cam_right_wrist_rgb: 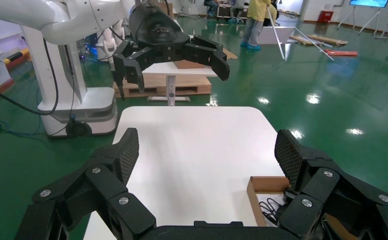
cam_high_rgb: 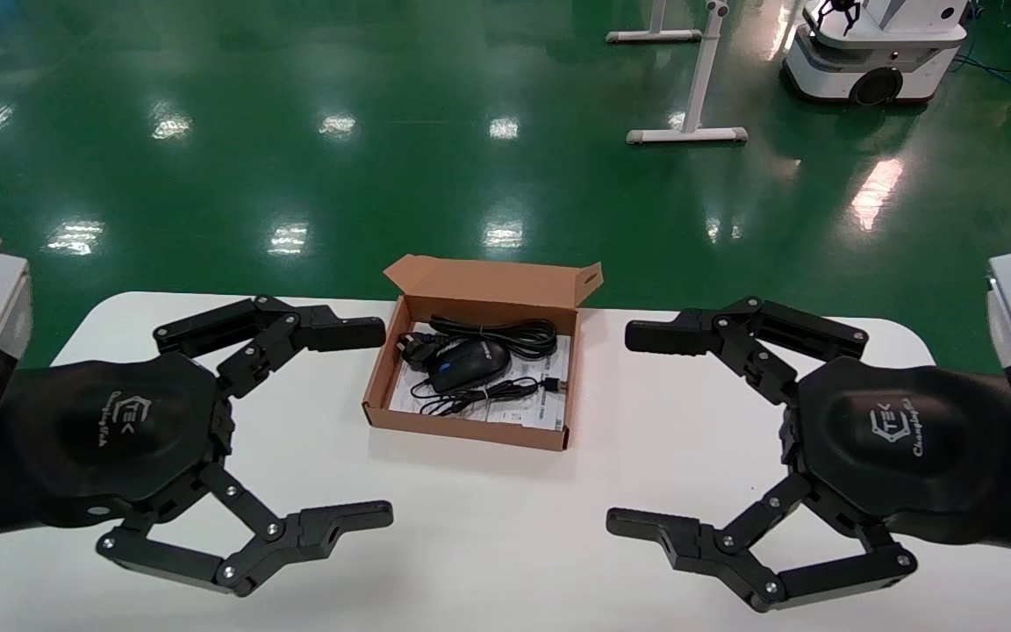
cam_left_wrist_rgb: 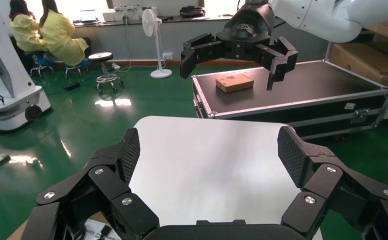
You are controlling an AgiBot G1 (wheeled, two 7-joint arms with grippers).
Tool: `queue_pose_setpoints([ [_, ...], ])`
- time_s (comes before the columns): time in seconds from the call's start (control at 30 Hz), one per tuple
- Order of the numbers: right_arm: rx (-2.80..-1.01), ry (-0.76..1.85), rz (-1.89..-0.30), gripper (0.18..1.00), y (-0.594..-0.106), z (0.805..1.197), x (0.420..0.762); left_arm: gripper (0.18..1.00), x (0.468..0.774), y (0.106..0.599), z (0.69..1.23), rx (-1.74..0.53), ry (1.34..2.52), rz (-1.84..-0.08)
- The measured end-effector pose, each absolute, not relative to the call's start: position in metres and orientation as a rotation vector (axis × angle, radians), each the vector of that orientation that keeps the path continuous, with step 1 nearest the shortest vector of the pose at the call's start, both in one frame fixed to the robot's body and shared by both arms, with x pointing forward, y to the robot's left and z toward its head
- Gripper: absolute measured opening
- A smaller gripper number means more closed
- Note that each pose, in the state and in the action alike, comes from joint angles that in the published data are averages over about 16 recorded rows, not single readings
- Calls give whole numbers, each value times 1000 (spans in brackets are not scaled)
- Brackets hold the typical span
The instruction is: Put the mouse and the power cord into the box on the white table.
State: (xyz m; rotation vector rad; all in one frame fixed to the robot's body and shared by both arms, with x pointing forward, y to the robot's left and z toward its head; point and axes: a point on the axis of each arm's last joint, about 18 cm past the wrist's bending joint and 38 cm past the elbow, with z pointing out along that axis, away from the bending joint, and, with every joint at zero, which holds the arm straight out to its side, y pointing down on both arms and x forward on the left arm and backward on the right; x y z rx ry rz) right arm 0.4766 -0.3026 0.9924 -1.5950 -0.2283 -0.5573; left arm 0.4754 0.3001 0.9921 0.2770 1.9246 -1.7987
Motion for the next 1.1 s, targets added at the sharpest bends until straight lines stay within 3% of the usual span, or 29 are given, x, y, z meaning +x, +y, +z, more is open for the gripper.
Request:
queue_pose_setpoints([
  [1.1,-1595,-228,-557,1001,-303,992,477,1000,475,300,992,277,1925,-1799],
])
